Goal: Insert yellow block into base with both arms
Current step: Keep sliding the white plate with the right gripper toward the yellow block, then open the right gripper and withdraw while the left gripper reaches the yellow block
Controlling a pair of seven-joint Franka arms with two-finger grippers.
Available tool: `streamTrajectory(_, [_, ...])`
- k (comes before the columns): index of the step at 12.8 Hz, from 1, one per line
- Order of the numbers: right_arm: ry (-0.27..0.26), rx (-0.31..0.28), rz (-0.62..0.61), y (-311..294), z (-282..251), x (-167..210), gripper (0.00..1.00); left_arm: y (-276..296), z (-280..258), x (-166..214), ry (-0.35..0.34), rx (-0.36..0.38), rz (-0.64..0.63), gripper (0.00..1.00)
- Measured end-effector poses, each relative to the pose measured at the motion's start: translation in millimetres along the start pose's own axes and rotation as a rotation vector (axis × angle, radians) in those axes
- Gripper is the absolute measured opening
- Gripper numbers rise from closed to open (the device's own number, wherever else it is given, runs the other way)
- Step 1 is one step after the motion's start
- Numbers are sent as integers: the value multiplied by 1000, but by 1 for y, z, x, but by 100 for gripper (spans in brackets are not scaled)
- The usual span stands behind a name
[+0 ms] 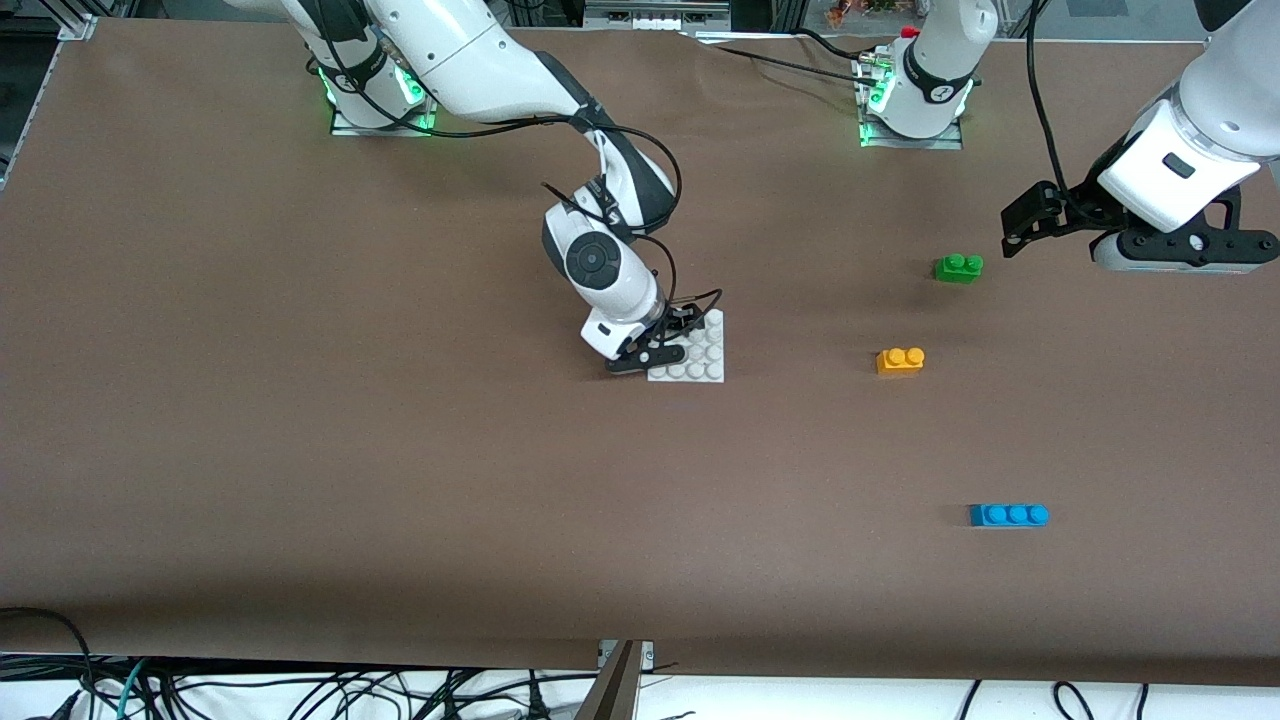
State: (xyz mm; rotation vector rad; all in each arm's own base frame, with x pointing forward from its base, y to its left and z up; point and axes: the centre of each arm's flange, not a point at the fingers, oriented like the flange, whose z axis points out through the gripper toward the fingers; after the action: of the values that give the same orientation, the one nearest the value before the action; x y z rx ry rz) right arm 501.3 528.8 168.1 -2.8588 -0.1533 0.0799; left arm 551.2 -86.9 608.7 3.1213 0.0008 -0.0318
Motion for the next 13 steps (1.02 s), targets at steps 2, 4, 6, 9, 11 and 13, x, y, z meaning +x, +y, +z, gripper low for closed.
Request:
streamTrajectory(2, [7,-6,-4,1,1,2,100,1,0,0,0,0,2,100])
streamTrajectory(4, [12,-21,8,10,-11,17,100,1,0,0,0,0,2,100])
streamTrajectory(6, [6,-27,28,22,-30,36,100,0,0,0,0,0,1,100])
streamTrajectory(9, [-32,-28,50,35,-61,55,100,-2,0,0,1,0,-3,100])
streamTrajectory(11, [-71,-32,46,53,-91,67,100,-2,0,1,5,-1,-3,100])
streamTrajectory(13, [-107,-36,64,75,-119,77,100,-2,-1,4,22,-4,-4,100])
